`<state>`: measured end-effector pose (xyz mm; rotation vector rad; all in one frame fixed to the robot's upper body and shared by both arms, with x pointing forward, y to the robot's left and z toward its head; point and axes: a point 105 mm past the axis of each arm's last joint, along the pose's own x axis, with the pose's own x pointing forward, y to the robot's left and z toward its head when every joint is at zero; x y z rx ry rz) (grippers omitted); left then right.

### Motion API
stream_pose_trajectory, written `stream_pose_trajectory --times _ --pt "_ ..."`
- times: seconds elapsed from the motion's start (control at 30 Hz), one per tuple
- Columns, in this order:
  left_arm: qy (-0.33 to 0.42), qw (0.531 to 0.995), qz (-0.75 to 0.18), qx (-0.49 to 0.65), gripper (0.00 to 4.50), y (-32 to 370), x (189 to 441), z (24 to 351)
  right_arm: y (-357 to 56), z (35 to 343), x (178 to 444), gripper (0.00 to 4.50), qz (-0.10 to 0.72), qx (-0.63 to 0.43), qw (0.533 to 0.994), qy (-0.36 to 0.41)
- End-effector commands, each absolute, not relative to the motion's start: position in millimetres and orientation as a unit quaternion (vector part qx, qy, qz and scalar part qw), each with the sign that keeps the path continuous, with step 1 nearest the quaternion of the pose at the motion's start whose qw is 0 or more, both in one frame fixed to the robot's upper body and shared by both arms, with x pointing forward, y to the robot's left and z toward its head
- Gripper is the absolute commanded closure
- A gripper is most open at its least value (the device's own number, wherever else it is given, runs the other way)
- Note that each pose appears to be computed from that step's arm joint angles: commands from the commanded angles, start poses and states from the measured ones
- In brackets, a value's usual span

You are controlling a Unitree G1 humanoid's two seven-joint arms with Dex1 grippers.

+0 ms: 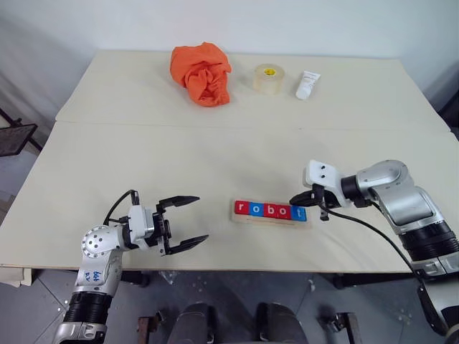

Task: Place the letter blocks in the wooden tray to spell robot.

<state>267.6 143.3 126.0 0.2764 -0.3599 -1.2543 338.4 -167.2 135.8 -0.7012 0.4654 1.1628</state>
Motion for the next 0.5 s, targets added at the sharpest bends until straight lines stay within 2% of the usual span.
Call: stream_pose_trajectory --times 0.03,0.2,0.5 --pt "-0.176 0.781 -0.584 0.134 0.0 141.1 268.3 128.5 -162.5 165.7 343.7 4.49 0.519 -0.331 0.773 0.155" --pt "-0.176 0.78 -0.586 0.134 0.0 140.8 269.6 128.5 -157.4 175.2 334.2 4.49 0.534 -0.323 0.769 0.139" --pt "-0.176 0.778 -0.588 0.133 0.0 139.9 269.2 128.5 -156.0 163.6 319.4 4.49 0.558 -0.309 0.754 0.154"
